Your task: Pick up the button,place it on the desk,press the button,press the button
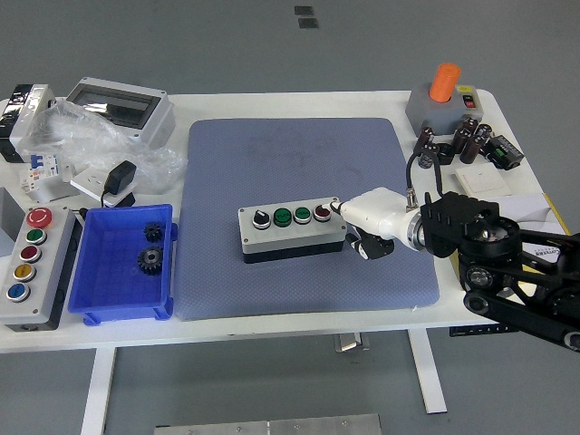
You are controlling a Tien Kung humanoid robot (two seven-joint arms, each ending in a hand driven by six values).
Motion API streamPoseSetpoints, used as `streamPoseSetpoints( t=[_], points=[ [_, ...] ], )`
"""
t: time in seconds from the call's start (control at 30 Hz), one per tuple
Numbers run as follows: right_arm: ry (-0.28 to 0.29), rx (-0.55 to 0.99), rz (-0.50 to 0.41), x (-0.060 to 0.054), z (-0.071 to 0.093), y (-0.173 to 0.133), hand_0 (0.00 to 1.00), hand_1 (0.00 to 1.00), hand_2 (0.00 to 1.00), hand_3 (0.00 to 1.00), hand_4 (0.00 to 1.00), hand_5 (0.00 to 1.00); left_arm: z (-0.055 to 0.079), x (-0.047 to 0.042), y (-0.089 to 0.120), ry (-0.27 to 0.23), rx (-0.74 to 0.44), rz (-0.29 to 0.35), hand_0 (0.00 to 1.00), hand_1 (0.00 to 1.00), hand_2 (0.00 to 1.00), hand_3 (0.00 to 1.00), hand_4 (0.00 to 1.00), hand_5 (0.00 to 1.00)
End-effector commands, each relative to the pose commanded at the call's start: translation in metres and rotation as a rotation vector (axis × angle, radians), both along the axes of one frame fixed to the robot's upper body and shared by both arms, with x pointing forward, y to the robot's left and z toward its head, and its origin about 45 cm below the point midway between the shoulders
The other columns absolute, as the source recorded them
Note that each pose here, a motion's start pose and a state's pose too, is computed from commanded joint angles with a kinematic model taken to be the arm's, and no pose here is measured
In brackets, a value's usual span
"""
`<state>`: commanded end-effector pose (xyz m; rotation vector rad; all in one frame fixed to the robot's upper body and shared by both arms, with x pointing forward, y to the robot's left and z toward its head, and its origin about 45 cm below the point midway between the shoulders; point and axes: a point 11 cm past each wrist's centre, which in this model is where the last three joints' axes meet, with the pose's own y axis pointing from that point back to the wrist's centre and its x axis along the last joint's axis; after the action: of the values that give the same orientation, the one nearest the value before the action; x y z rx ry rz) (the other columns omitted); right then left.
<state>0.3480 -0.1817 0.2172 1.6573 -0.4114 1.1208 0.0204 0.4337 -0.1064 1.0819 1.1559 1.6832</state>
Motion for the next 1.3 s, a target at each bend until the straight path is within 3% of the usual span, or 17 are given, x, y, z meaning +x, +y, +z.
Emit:
streamPoseSetpoints(
  t=[0.33,0.53,0.77,0.8,0.87,1.0,1.03,1.2,1.23,1.3],
  points=[
    [0.015,-0.005,-0.003,-0.003,-0.006,-0.001,0.516,0.384,0.242,0.960,0.292,0.002,0.001,0.0004,0.002,-0.008,0.004,0.002,0.646,0.653,0.598,0.582,0.549,0.184],
    [0.026,0.187,-0.016,-0.004,0.024,0.004,0.505,0.380,0.242,0.952,0.291,0.002,0.000,-0.0014,0.001,-0.006,0.002,0.003,0.646,0.653,0.598,0.581,0.548,0.186],
    [0.078,0.441,-0.022,-0.015,0.060,0.006,0.505,0.378,0.241,0.927,0.291,0.002,-0.001,-0.0037,-0.001,0.000,-0.002,0.005,0.645,0.653,0.598,0.582,0.549,0.187],
    [0.080,0.486,-0.030,-0.014,0.064,0.006,0.440,0.368,0.278,0.862,0.468,0.047,-0.001,-0.0040,-0.001,0.001,-0.002,0.005,0.645,0.653,0.598,0.581,0.549,0.187],
    [0.070,0.574,-0.051,-0.011,0.070,0.003,0.440,0.368,0.278,0.862,0.468,0.047,-0.001,-0.0045,-0.002,0.003,-0.004,0.004,0.645,0.653,0.598,0.581,0.549,0.187],
    [-0.020,0.698,-0.101,0.001,0.080,-0.006,0.440,0.368,0.278,0.862,0.468,0.047,-0.002,-0.0059,-0.004,0.008,-0.007,0.003,0.645,0.653,0.598,0.581,0.549,0.187],
    [-0.051,0.736,-0.124,0.007,0.081,-0.010,0.582,0.510,0.573,0.848,0.679,0.148,-0.002,-0.0062,-0.004,0.009,-0.007,0.004,0.645,0.653,0.599,0.582,0.550,0.187],
    [-0.141,0.869,-0.180,0.017,0.083,-0.018,0.582,0.510,0.573,0.848,0.679,0.148,-0.003,-0.0067,-0.006,0.011,-0.009,0.004,0.645,0.653,0.599,0.582,0.550,0.187],
    [-0.159,0.883,-0.182,0.017,0.082,-0.018,0.811,0.798,0.873,0.960,0.974,0.464,-0.003,-0.0069,-0.006,0.011,-0.010,0.004,0.645,0.653,0.598,0.581,0.550,0.189],
    [-0.199,0.896,-0.186,0.016,0.080,-0.018,0.811,0.798,0.873,0.960,0.974,0.464,-0.003,-0.0071,-0.008,0.012,-0.013,0.004,0.645,0.653,0.598,0.581,0.550,0.189]
  ],
)
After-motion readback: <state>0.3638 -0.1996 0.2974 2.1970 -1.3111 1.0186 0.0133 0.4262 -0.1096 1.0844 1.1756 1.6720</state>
